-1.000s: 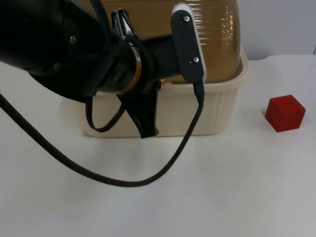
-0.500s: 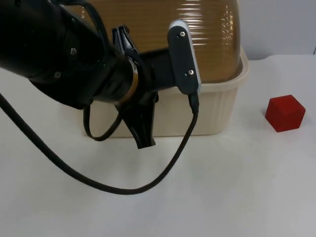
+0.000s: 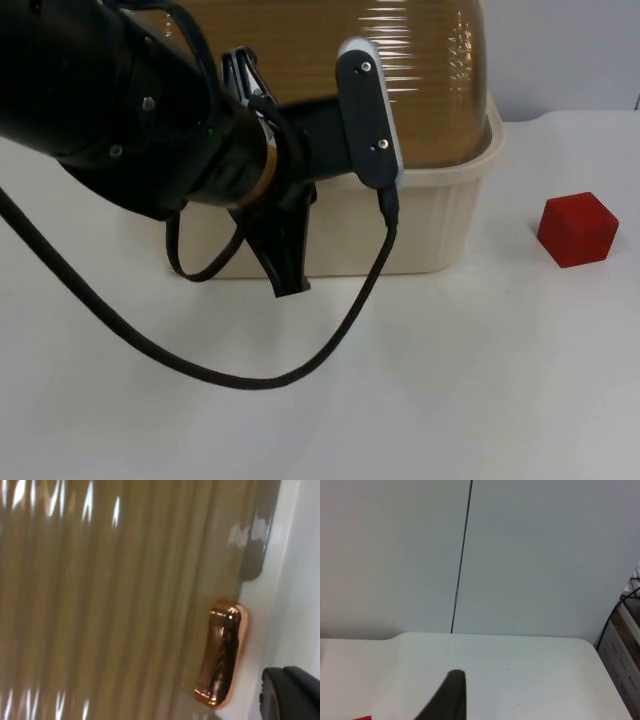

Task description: Open the box lid with the left hand, place the block into the box with the right hand, then close the box lid with the left hand.

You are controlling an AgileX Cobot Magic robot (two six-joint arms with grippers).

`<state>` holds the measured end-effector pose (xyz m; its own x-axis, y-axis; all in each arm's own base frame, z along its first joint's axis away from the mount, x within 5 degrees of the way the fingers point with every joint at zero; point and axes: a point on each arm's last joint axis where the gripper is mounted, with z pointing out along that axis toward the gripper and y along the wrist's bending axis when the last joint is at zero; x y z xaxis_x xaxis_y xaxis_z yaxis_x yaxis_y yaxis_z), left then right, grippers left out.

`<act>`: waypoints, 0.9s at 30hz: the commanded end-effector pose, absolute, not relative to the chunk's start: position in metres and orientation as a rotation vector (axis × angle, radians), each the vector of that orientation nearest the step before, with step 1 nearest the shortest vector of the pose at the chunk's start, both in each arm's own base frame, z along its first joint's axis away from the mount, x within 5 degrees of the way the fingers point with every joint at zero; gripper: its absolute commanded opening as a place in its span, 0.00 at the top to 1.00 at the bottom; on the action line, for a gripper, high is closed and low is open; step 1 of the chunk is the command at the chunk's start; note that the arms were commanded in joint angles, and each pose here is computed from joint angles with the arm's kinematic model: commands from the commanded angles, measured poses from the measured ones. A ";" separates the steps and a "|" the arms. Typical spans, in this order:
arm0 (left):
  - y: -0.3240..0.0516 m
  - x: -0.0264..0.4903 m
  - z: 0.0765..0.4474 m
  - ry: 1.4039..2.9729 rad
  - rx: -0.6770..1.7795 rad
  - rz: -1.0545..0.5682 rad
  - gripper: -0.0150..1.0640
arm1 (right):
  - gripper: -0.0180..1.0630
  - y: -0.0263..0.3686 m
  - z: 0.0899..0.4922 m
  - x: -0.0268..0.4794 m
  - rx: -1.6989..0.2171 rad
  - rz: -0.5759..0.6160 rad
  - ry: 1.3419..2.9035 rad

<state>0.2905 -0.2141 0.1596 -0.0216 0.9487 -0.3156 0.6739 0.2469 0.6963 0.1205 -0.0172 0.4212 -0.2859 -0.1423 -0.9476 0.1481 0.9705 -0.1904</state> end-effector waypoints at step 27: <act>-0.214 0.303 0.163 1.767 1.430 0.564 0.99 | 0.01 -0.017 0.423 0.120 0.000 -0.286 1.830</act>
<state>0.2987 -0.2176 0.1607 -0.0326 0.9507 -0.3083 0.6482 0.2549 0.7175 0.1205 -0.0172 0.4213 -0.2856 -0.1416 -0.9478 0.1492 0.9704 -0.1899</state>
